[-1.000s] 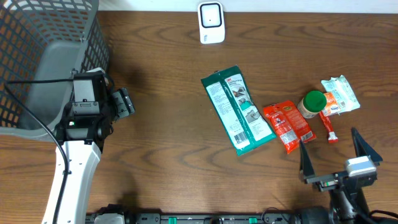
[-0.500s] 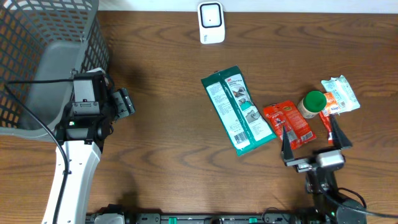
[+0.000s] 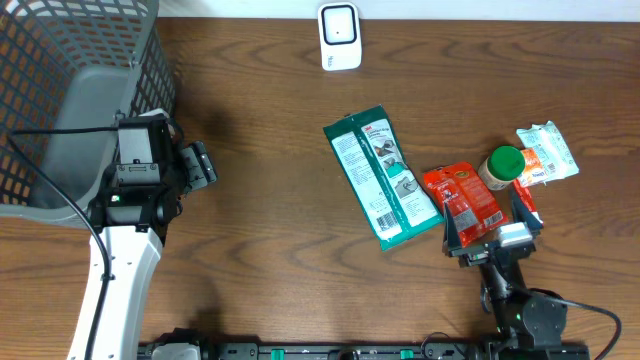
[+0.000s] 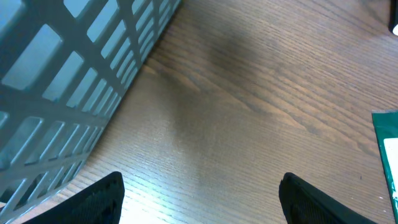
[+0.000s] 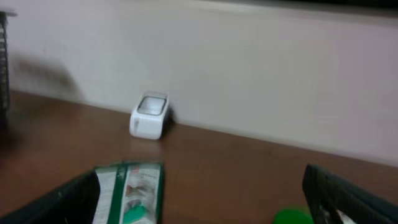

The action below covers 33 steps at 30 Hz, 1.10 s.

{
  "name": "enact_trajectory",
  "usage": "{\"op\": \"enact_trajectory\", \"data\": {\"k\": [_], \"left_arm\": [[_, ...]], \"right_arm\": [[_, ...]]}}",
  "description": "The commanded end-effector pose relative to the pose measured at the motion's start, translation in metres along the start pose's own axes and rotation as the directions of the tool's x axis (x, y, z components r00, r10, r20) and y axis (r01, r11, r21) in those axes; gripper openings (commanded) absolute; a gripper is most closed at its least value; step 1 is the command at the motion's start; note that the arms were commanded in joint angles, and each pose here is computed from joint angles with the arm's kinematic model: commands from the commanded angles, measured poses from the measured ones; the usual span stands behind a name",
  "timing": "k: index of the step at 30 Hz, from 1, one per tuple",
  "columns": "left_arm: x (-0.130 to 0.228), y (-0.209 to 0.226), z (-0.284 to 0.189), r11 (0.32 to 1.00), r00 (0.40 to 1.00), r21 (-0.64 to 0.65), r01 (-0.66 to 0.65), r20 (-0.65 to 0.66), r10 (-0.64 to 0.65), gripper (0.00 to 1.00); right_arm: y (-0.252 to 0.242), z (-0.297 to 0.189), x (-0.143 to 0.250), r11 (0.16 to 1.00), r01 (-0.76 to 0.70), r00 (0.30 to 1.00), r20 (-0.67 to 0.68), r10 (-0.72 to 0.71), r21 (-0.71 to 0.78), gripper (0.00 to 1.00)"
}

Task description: Scan the item barcode

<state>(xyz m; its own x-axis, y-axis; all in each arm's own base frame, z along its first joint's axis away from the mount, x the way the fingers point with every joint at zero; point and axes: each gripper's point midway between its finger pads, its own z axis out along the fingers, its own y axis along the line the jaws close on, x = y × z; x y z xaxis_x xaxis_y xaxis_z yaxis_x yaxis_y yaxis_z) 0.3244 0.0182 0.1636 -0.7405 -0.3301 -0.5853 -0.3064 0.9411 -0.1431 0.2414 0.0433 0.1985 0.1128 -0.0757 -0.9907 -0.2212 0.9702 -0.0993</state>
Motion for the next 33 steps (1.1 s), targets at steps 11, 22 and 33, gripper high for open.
{"op": "enact_trajectory", "data": {"k": [11, 22, 33], "left_arm": [[-0.004, 0.0018, -0.0016, 1.0, 1.0, -0.008, -0.006, 0.011, 0.006, 0.8], [-0.004, 0.0018, -0.0016, 1.0, 1.0, -0.008, -0.006, 0.011, 0.006, 0.8], [-0.004, 0.0018, -0.0016, 1.0, 1.0, -0.008, -0.006, 0.011, 0.006, 0.8]], "right_arm": [[-0.0014, -0.0034, 0.0384, 0.999, -0.04, 0.987, -0.153, 0.042, 0.017, 0.99], [-0.0064, -0.0037, 0.0393, 0.998, -0.036, 0.987, -0.156, 0.043, 0.046, 0.99], [-0.0064, -0.0037, 0.0395, 0.998, -0.036, 0.987, -0.157, 0.043, 0.046, 0.99]]}}
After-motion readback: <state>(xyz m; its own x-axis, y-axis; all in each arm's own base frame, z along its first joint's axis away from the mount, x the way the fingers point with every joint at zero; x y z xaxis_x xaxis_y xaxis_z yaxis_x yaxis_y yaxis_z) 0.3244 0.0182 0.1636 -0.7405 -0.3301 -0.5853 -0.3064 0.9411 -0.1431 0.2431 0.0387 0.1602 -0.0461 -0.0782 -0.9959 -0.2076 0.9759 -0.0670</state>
